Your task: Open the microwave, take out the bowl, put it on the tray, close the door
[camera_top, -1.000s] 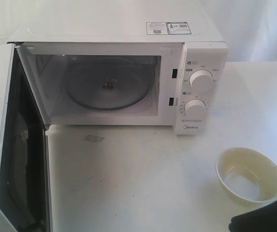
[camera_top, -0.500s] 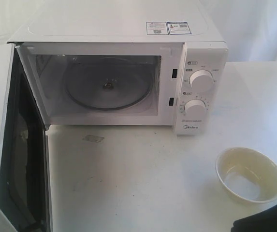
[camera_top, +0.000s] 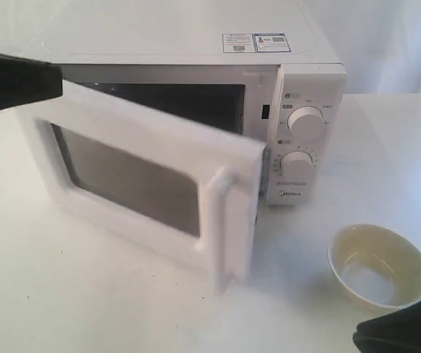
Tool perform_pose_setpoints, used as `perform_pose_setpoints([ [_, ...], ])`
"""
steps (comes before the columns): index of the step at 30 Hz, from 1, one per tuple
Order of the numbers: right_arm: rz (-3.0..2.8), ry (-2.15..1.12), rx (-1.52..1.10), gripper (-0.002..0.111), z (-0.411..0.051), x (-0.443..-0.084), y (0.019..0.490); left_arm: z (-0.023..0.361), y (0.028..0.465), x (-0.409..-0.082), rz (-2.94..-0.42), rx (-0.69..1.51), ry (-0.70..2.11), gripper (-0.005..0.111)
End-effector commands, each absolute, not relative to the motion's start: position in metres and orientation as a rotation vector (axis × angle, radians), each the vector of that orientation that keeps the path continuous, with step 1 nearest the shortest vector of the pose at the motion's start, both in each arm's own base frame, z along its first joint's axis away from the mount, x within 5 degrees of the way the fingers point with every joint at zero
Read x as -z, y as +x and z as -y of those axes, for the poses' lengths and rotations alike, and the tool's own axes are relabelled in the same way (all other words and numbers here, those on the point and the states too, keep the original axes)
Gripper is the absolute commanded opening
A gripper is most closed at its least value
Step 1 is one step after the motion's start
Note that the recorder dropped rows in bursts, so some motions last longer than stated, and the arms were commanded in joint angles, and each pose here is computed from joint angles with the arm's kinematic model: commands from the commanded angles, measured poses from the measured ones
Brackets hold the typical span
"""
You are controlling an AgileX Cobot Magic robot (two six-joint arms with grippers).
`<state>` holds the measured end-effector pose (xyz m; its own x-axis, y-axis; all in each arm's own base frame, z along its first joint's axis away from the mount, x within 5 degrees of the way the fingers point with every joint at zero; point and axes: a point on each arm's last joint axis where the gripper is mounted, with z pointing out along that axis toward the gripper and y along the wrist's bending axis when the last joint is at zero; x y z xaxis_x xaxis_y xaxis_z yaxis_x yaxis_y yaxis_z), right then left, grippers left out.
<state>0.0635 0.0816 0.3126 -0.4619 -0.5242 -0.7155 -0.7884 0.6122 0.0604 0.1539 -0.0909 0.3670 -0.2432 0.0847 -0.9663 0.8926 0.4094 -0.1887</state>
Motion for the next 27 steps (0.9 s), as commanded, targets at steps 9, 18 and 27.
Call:
perform_pose_setpoints([
  [9, -1.92, -0.906, -0.504, 0.0, -0.117, -0.321, 0.107, 0.074, 0.115, -0.381, -1.739, 0.598, 0.941, 0.0],
  [18, -1.662, -0.808, -0.492, 0.0, -0.174, -0.313, 0.168, 0.055, 0.082, -0.365, -1.991, 0.423, 0.848, 0.0],
  [27, -1.736, -0.65, -0.42, 0.0, -0.179, -0.305, 0.227, 0.049, 0.039, -0.325, -1.975, 0.43, 0.695, 0.0],
])
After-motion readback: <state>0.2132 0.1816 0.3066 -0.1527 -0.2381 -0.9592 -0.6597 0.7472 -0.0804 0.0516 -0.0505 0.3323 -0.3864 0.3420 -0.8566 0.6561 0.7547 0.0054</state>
